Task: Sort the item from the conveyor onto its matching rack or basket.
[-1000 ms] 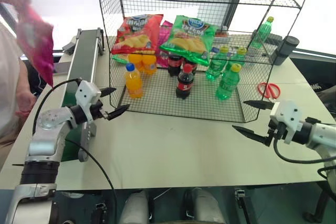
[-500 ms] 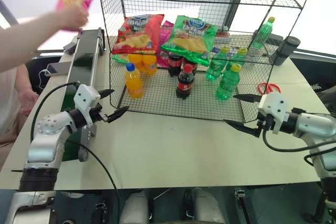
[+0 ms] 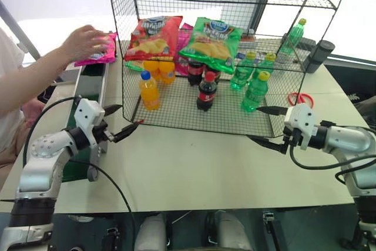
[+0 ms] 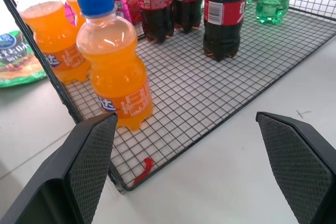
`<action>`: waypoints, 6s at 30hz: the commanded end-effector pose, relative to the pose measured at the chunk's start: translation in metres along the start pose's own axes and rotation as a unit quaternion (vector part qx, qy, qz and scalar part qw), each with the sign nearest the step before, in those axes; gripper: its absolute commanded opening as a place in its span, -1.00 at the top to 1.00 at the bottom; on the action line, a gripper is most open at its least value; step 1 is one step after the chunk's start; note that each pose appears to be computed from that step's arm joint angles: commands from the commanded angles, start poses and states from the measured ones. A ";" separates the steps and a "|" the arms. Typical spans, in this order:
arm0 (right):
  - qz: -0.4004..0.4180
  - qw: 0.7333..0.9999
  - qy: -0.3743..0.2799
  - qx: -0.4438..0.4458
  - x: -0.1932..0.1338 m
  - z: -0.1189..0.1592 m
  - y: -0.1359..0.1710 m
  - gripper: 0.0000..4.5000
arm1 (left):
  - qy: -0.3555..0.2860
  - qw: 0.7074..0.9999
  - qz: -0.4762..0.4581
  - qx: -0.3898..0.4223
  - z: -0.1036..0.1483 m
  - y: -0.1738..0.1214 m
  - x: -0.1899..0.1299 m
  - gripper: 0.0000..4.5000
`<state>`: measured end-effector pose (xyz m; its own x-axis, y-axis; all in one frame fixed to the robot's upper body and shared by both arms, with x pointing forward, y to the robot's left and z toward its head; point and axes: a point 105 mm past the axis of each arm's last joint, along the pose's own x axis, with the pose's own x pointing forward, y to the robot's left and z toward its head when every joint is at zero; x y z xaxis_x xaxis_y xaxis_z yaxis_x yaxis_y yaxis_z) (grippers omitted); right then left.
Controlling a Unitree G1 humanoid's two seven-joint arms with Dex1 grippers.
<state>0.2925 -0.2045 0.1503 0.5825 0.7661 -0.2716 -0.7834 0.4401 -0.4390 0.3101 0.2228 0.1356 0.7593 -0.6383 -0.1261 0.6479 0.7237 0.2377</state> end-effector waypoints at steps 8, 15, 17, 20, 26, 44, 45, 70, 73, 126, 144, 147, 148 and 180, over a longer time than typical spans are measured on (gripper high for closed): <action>0.009 0.998 -0.063 0.016 0.019 0.024 -0.001 -0.99 | -0.006 0.996 0.067 0.053 0.008 0.016 -0.024 -1.00; 0.082 0.981 -0.148 0.091 0.048 0.048 0.023 -0.99 | 0.030 0.984 0.123 0.129 0.005 0.030 -0.047 -1.00; 0.110 0.973 -0.168 0.116 0.053 0.056 0.028 -0.99 | 0.047 0.975 0.138 0.166 0.005 0.034 -0.054 -1.00; 0.144 0.962 -0.185 0.139 0.058 0.064 0.032 -0.99 | 0.069 0.963 0.141 0.220 0.004 0.035 -0.063 -1.00; 0.177 0.955 -0.177 0.157 0.065 0.061 0.037 -0.99 | 0.132 0.933 0.178 0.285 -0.010 0.040 -0.090 -1.00; 0.182 0.956 -0.197 0.120 0.082 0.073 0.043 -0.99 | 0.216 0.843 0.245 0.428 -0.028 0.070 -0.106 -1.00; 0.181 0.956 -0.195 0.119 0.081 0.072 0.043 -0.99 | 0.214 0.843 0.245 0.428 -0.028 0.070 -0.105 -1.00; 0.158 0.966 -0.174 0.103 0.079 0.064 0.045 -0.99 | 0.205 0.850 0.217 0.434 -0.037 0.071 -0.085 -1.00; 0.158 0.967 -0.173 0.102 0.079 0.064 0.046 -0.99 | 0.205 0.851 0.215 0.433 -0.038 0.070 -0.083 -1.00; 0.274 0.868 -0.128 0.394 0.040 0.080 0.062 -1.00 | -0.140 0.850 -0.370 -0.346 0.093 -0.093 -0.028 0.99; 0.310 0.822 -0.155 0.451 0.062 0.106 0.071 -0.77 | -0.166 0.860 -0.359 -0.321 0.094 -0.095 -0.001 1.00; 0.316 0.824 -0.144 0.448 0.061 0.104 0.074 -0.25 | -0.174 0.873 -0.337 -0.306 0.093 -0.091 0.003 1.00; 0.316 0.825 -0.141 0.447 0.062 0.102 0.074 -0.02 | -0.175 0.877 -0.329 -0.302 0.092 -0.089 0.005 1.00; -0.265 0.943 -0.202 -0.021 -0.062 0.119 -0.047 0.99 | -0.191 0.945 -0.232 -0.133 0.071 -0.080 0.053 -1.00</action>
<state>0.2658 -0.2126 0.2787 0.7374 0.5989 0.3124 -0.5025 0.7955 -0.3388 0.2918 0.1146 0.1716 0.3494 -0.9148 0.2028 0.9370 0.3407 -0.0774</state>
